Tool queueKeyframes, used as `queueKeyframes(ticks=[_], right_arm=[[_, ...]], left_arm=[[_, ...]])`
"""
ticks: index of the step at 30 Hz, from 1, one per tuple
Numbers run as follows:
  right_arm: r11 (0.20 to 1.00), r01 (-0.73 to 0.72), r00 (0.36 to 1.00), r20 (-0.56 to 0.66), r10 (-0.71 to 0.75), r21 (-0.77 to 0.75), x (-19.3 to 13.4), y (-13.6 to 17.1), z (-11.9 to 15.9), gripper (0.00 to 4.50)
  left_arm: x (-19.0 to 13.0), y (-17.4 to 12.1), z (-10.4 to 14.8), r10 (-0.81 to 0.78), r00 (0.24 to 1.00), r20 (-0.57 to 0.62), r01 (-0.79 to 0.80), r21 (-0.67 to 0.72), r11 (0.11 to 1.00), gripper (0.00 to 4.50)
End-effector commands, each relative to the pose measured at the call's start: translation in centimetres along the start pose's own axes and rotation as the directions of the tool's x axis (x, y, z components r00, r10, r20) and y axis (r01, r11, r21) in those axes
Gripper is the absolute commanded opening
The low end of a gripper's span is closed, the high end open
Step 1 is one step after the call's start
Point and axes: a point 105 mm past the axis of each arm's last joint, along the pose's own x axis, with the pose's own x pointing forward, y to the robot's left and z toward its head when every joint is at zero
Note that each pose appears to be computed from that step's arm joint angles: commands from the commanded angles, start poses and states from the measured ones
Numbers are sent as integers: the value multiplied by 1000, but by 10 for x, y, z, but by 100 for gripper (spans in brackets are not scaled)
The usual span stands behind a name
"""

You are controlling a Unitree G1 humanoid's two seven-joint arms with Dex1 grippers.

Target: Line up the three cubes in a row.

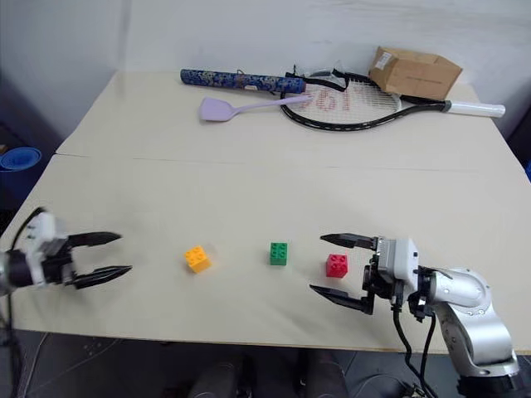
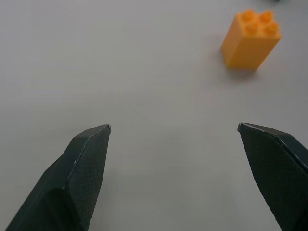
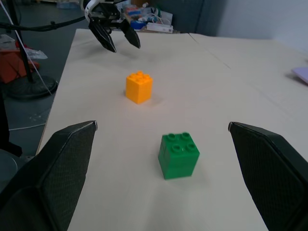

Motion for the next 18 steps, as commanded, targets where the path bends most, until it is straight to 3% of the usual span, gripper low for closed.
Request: queueKeyframes(ticks=[1,3,6,11,18], right_arm=[[998,-19,1000,16,20,-55,1,0,8,450],[998,-20,1000,5,20,-58,-1,-2,6,450],[999,-4,1000,-25,3,-43,-8,-6,1,450],[1000,10,998,-62,-10,-6,-16,-5,-5,450],[998,56,995,-83,-56,-6,-24,-3,-3,450]], left_arm=[[-16,-4,14,62,997,55,-64,41,997,446],[-6,-20,20,20,996,88,-22,27,999,446],[35,-61,39,-90,979,186,84,38,996,446],[89,-98,60,-140,940,312,134,41,990,446],[120,-87,50,-2,962,275,-7,34,999,446]])
